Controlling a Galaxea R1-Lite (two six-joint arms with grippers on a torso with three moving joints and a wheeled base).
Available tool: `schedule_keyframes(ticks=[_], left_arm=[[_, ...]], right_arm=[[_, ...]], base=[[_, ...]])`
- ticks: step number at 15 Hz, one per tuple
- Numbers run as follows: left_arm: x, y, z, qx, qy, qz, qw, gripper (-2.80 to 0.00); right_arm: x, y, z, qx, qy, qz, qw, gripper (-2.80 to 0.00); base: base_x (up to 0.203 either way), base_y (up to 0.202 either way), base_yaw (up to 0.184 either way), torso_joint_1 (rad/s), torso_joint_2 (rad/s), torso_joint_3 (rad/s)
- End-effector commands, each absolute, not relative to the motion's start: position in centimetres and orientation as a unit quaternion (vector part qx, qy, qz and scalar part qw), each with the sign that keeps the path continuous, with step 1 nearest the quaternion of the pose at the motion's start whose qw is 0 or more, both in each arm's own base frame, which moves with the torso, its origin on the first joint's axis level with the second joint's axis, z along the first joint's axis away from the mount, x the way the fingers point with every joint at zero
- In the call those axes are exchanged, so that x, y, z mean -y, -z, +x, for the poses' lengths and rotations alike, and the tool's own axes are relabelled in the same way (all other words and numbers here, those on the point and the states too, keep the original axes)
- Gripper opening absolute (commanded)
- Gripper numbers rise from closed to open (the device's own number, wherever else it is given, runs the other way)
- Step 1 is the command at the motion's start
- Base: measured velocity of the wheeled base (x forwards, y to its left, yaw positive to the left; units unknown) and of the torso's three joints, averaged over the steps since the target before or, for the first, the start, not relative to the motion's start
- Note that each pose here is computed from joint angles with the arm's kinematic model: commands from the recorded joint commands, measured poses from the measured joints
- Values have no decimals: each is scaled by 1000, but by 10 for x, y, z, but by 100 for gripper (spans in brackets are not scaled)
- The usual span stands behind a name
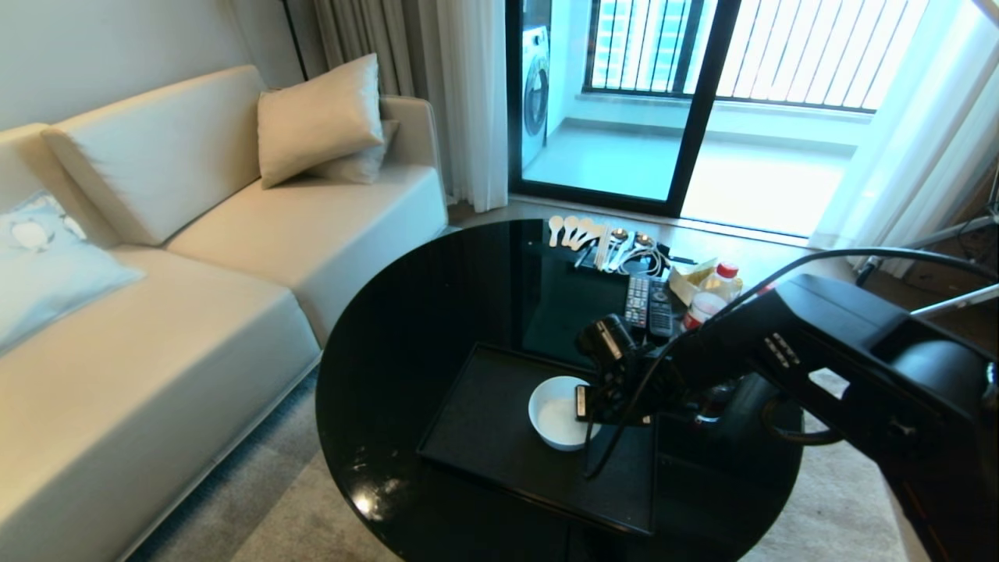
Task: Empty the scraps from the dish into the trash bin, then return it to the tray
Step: Put the bowl back to the table
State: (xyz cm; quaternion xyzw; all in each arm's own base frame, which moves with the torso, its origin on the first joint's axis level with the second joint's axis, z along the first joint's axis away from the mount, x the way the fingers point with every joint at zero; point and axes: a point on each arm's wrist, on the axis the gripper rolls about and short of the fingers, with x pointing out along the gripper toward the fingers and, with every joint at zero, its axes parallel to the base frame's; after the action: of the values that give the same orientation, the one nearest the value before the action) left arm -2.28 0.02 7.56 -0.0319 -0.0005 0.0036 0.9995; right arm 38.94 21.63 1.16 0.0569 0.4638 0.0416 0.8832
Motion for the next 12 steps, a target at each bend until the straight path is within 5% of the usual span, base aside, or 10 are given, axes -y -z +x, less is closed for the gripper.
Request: schedule_keyframes(ticks=[1, 6, 7, 12], left_arm=[[0, -76, -23, 1, -4, -32, 999, -280], [0, -76, -23, 1, -4, -32, 999, -280], [0, -76, -23, 1, -4, -32, 999, -280], [0, -76, -23, 1, -4, -32, 999, -280]], right_arm=[[-215, -12, 390, -463, -39, 59, 883, -280], [-214, -13, 390, -464, -38, 59, 883, -280], [-214, -14, 389, -463, -39, 60, 883, 0], [-216, -23, 389, -454, -38, 75, 887, 0]], base=[[0, 0, 0, 0, 0, 0], [0, 0, 0, 0, 0, 0], [0, 0, 0, 0, 0, 0], [0, 0, 0, 0, 0, 0]])
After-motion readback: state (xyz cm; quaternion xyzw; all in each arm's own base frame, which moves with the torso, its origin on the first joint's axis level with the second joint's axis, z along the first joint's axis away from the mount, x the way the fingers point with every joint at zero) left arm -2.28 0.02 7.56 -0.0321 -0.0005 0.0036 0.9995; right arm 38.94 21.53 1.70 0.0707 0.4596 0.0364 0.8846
